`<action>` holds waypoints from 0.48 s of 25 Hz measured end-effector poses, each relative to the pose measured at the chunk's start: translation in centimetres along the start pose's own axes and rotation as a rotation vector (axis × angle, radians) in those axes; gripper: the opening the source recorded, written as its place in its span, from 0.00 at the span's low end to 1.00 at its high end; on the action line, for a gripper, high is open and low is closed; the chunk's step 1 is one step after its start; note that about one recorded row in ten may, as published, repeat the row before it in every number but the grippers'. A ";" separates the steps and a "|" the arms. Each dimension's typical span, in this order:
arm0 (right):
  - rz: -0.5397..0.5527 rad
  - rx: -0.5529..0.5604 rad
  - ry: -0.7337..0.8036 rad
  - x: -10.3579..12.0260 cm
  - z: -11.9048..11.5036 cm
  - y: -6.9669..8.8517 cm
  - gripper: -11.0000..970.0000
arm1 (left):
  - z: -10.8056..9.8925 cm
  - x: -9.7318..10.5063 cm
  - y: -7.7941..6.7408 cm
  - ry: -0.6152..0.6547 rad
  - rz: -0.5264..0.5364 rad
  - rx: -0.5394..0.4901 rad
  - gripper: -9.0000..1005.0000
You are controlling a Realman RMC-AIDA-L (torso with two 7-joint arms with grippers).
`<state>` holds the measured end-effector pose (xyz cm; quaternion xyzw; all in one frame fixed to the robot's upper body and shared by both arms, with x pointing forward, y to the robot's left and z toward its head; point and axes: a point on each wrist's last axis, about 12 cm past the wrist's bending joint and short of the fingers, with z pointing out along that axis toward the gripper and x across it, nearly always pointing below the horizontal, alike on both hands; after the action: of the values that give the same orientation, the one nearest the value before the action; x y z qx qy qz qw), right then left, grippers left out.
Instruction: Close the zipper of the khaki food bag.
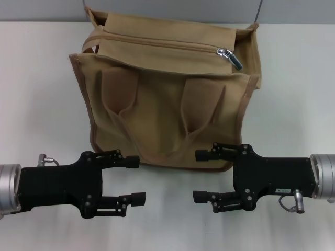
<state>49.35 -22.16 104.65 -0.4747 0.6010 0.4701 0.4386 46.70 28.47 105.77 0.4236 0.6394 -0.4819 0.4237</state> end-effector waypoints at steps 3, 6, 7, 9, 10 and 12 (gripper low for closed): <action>0.000 0.000 0.000 0.0 0.0 0.0 0.86 | -0.1 0.1 -0.1 -0.003 -0.003 -0.004 0.78; 0.000 -0.001 0.000 0.0 0.0 0.0 0.86 | -0.2 0.2 -0.2 -0.005 -0.006 -0.008 0.78; 0.000 -0.001 0.000 0.0 0.0 0.0 0.86 | -0.2 0.2 -0.2 -0.005 -0.006 -0.008 0.78; 0.000 -0.001 -0.001 0.0 0.0 0.0 0.86 | -0.2 0.2 -0.2 -0.005 -0.007 -0.008 0.78; 0.000 -0.001 0.000 0.0 0.0 0.0 0.86 | -0.2 0.2 -0.2 -0.004 -0.007 -0.007 0.78; 0.000 0.000 0.000 0.0 0.0 0.0 0.86 | -0.2 0.2 -0.2 -0.003 -0.008 -0.006 0.78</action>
<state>49.33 -22.17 104.64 -0.4745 0.6010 0.4704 0.4386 46.38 28.66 105.63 0.4190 0.6418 -0.4824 0.4240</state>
